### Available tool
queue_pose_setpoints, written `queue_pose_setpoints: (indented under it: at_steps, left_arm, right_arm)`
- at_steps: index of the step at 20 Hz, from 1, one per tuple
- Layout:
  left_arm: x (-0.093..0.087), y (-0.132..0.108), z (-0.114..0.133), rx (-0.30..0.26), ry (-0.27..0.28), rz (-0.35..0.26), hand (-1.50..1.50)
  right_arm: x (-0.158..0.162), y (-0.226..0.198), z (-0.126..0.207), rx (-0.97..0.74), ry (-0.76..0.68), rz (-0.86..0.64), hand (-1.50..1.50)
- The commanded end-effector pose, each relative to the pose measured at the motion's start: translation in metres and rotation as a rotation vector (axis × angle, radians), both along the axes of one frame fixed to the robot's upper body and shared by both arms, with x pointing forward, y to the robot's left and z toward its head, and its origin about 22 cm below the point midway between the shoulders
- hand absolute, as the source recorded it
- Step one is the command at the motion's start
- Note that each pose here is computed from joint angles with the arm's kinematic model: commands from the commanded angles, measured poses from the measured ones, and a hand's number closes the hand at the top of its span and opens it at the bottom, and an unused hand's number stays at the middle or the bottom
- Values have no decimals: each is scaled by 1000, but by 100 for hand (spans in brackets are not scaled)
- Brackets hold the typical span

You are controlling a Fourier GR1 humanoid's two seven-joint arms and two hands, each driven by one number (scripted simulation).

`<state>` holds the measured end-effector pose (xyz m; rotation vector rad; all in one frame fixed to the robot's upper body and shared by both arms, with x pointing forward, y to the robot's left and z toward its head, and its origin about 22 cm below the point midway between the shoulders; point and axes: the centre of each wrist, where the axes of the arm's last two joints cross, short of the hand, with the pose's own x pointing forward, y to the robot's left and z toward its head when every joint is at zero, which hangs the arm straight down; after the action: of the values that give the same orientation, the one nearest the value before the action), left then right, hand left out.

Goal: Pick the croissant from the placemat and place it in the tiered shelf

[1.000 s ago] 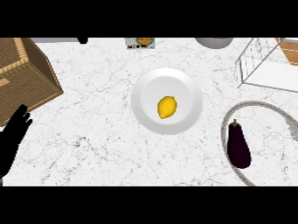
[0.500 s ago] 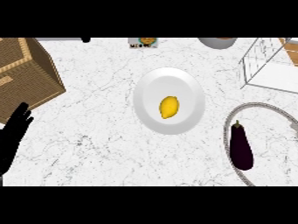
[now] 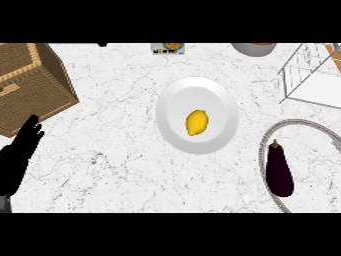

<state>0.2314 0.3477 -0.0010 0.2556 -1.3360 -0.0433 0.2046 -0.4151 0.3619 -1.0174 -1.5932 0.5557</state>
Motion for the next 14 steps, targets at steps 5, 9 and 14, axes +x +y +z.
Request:
queue_pose_setpoints:
  at_steps: [5,9,14]
  left_arm:
    - [17,-8,-7,7,0,-8,0]
    - [14,-9,12,0,0,-9,0]
    - [15,-10,-10,4,-1,-24,0]
  right_arm:
    - [21,-24,30,-104,28,-84,150]
    - [43,-27,31,-84,-7,-113,150]
    - [76,-20,-1,-142,-12,-151,150]
